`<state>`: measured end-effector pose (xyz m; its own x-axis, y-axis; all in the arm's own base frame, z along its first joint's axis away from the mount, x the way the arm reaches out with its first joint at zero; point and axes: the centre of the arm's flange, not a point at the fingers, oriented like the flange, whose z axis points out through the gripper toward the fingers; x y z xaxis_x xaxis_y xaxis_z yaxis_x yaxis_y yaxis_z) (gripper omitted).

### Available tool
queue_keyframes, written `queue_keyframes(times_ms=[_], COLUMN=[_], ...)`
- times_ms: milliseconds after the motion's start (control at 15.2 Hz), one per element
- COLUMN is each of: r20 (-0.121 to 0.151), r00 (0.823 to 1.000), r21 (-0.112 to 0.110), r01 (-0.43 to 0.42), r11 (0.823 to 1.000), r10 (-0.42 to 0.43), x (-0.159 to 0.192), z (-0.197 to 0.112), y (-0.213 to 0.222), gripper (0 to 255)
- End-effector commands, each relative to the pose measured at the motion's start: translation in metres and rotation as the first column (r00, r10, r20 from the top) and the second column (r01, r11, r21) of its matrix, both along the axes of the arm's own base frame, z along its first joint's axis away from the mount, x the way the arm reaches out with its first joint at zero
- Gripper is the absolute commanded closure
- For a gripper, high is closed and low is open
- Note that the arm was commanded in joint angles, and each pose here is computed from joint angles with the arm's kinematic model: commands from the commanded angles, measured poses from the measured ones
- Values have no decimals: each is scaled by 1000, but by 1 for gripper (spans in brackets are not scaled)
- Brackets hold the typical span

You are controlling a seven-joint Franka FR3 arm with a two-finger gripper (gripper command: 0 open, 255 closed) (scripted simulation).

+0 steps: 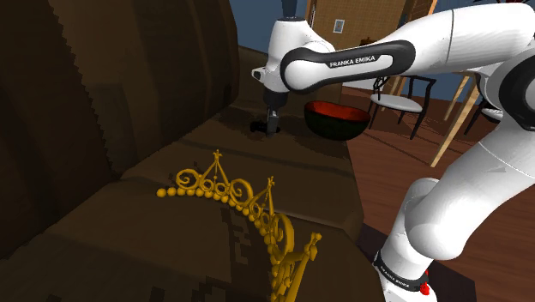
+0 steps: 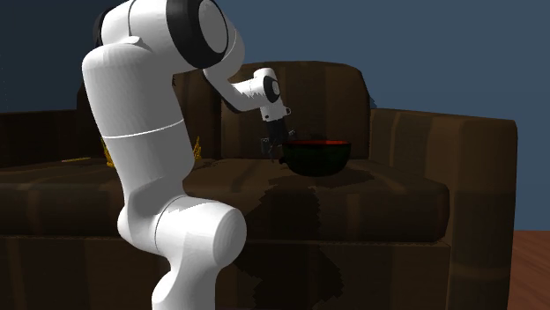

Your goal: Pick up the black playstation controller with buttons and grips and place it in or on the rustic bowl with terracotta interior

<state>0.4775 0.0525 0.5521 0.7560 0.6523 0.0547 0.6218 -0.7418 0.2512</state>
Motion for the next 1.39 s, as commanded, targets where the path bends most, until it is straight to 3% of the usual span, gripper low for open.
queue_keyframes(times_ms=[0, 594, 1320], r20=[0, 0, 0], r00=[1000, 1000, 1000], r21=[0, 0, 0], r01=[0, 0, 0], r11=[1000, 1000, 1000], r10=[0, 0, 0], x=[0, 0, 0], z=[0, 0, 58], y=[0, 0, 0], gripper=[255, 255, 255])
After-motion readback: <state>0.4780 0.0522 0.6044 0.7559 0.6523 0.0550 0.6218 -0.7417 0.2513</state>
